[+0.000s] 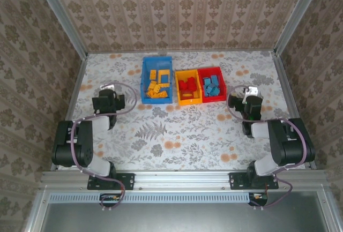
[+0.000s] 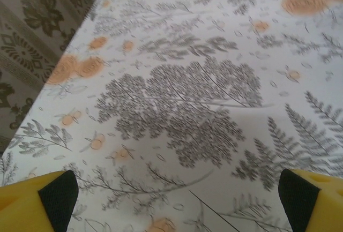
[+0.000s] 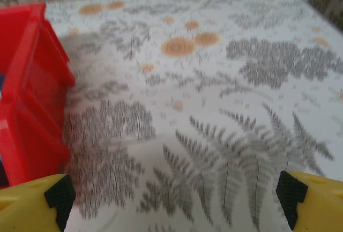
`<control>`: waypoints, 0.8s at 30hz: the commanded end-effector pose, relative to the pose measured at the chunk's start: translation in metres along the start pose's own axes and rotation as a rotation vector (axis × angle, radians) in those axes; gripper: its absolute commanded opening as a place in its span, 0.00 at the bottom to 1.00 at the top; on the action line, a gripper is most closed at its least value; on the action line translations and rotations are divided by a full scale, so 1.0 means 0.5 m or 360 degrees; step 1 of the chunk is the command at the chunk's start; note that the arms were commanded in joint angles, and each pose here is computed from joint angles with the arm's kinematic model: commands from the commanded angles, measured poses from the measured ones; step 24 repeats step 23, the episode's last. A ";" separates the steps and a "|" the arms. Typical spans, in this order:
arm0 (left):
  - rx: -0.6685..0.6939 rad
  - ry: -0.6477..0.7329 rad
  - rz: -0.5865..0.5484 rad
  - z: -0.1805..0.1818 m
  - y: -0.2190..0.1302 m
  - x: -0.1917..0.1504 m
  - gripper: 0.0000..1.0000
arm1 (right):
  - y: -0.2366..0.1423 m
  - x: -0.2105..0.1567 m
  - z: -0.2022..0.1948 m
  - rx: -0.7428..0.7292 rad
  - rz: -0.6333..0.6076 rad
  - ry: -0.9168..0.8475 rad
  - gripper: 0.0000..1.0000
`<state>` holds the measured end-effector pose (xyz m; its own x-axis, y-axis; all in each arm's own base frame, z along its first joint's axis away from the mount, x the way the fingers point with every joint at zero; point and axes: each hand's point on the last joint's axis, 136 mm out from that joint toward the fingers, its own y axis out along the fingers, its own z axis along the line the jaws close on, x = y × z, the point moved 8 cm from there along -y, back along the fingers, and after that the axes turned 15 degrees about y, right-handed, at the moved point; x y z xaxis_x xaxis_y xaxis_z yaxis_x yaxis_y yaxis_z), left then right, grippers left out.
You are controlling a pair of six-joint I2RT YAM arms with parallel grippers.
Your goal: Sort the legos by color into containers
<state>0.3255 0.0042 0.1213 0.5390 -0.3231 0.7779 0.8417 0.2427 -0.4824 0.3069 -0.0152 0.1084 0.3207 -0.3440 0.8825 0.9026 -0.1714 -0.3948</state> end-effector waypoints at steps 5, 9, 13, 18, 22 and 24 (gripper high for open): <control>-0.0007 -0.0008 -0.0315 -0.014 -0.018 0.002 1.00 | -0.005 0.034 0.012 0.0029 -0.0201 0.0027 1.00; -0.0020 -0.0076 -0.0314 0.003 -0.009 -0.003 1.00 | 0.006 0.034 0.023 0.0005 -0.0149 -0.0015 1.00; -0.0030 -0.0077 -0.0299 0.002 -0.009 -0.004 1.00 | 0.002 0.032 0.022 0.0022 -0.0161 -0.0018 1.00; -0.0029 -0.0073 -0.0302 0.001 -0.009 -0.004 1.00 | 0.012 0.034 0.028 0.0017 -0.0118 -0.0041 1.00; -0.0028 -0.0073 -0.0302 0.002 -0.009 -0.003 1.00 | 0.006 0.033 0.030 0.0046 -0.0137 -0.0046 1.00; -0.0028 -0.0076 -0.0302 0.001 -0.009 -0.004 1.00 | 0.002 0.032 0.029 0.0055 -0.0155 -0.0044 1.00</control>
